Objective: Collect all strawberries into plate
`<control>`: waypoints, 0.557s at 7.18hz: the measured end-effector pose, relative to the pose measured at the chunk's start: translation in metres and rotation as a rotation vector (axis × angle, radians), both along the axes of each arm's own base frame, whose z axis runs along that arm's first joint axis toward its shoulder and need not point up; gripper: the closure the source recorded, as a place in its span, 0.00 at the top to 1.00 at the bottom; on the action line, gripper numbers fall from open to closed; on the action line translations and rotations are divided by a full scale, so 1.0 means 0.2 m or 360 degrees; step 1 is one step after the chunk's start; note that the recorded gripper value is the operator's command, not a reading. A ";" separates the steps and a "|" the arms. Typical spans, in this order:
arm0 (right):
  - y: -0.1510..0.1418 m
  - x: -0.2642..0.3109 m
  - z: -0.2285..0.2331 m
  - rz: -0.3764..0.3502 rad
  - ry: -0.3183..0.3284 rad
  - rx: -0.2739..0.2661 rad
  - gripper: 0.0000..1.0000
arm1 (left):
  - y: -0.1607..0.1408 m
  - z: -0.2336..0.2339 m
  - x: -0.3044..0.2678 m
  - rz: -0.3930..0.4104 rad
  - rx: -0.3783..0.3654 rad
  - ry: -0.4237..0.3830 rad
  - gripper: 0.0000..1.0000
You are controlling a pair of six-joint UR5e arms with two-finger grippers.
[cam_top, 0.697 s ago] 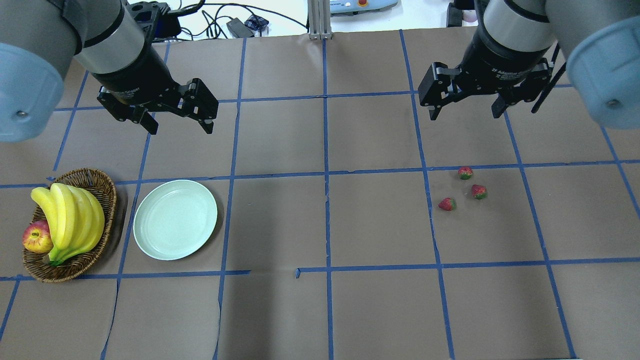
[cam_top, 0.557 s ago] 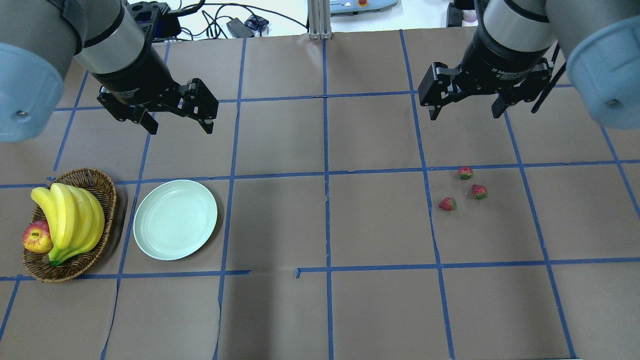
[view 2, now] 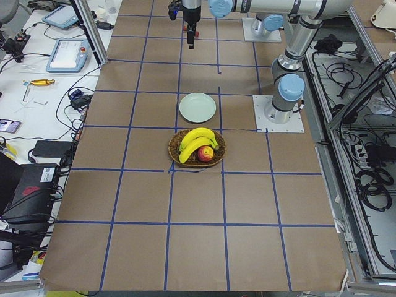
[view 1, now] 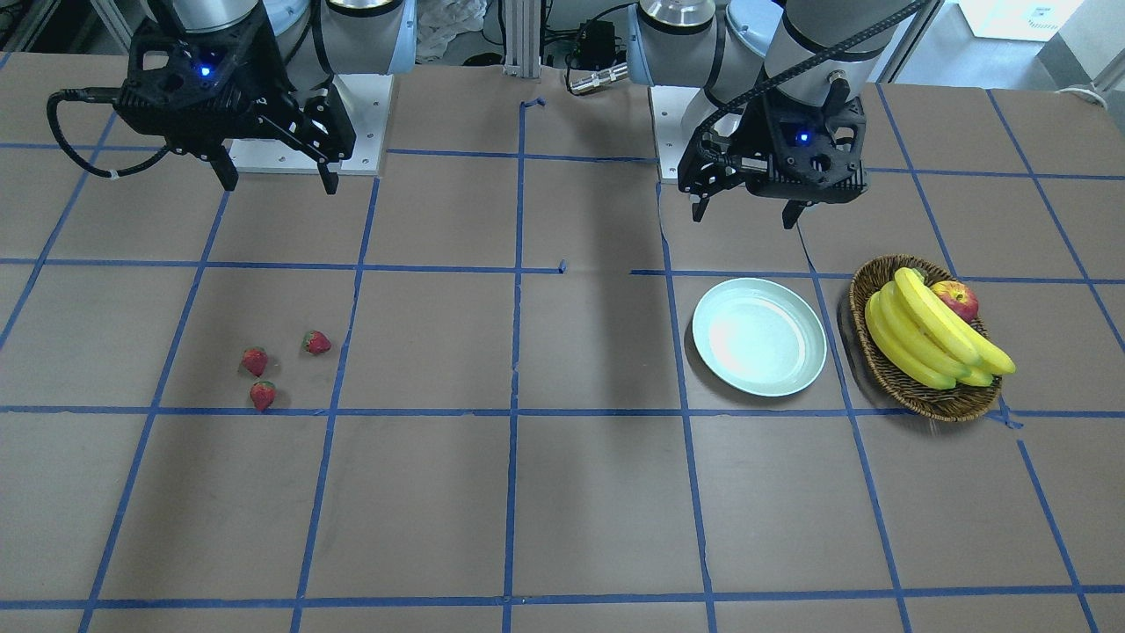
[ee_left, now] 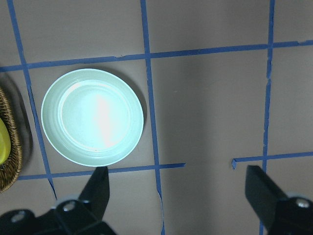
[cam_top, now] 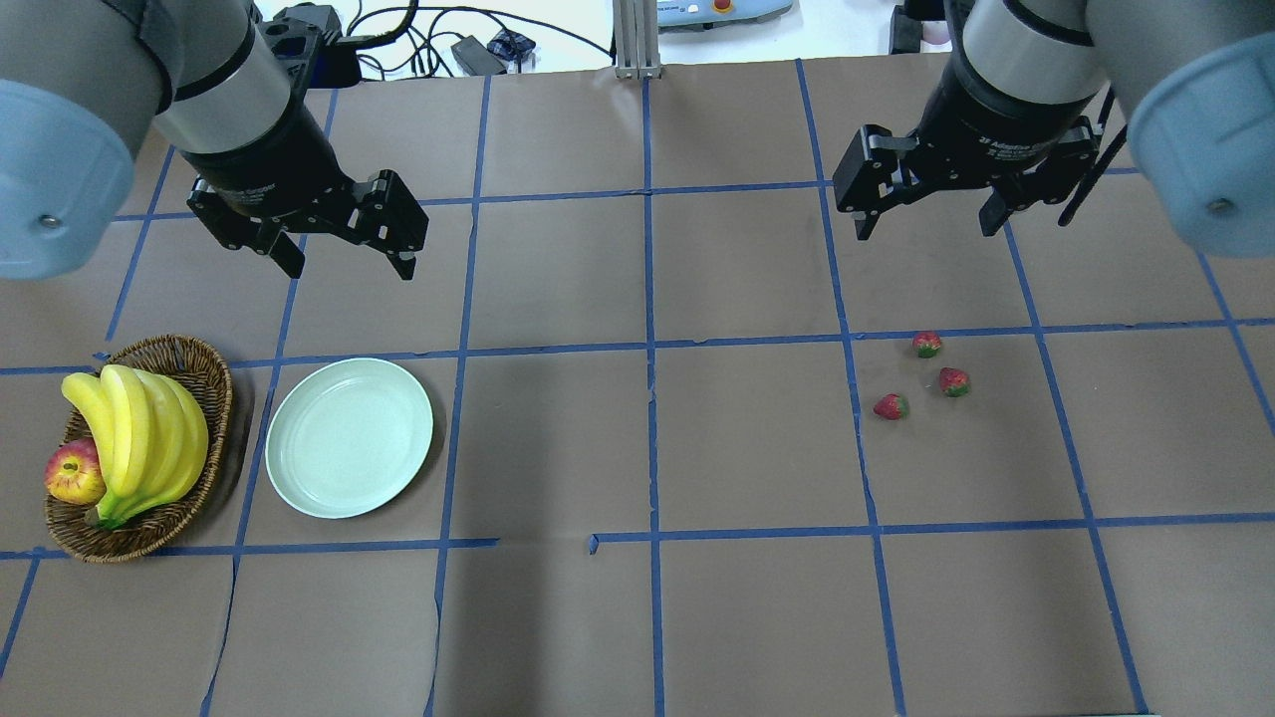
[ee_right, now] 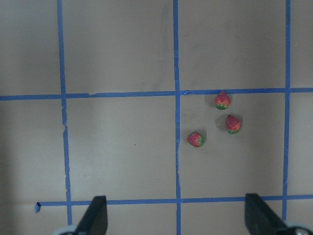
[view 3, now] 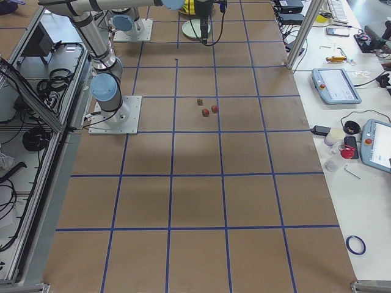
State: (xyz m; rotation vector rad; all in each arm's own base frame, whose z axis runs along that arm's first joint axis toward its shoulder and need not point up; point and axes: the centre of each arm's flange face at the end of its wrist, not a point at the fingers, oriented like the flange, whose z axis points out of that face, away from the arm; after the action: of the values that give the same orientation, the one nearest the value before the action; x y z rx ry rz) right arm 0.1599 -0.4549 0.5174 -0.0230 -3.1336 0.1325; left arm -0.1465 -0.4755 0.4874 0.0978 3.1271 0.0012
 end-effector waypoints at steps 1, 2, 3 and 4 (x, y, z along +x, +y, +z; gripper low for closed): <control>0.00 0.00 0.00 -0.0001 0.0000 0.0000 1.00 | -0.01 0.00 0.00 0.0001 -0.0016 -0.0011 1.00; 0.00 0.00 0.00 0.0000 0.0000 0.0000 1.00 | -0.02 0.00 0.01 0.0004 -0.0034 -0.0012 1.00; 0.00 0.00 0.00 0.0001 0.0000 0.0001 1.00 | -0.03 0.01 0.00 0.0006 -0.0057 0.0007 1.00; 0.00 0.00 0.00 0.0002 0.0000 0.0001 1.00 | -0.04 0.01 -0.01 0.0005 -0.0082 0.0049 1.00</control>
State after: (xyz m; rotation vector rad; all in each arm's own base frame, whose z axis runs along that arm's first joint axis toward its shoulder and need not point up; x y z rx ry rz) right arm 0.1605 -0.4546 0.5172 -0.0213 -3.1337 0.1318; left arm -0.1486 -0.4835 0.4898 0.0930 3.1557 -0.0816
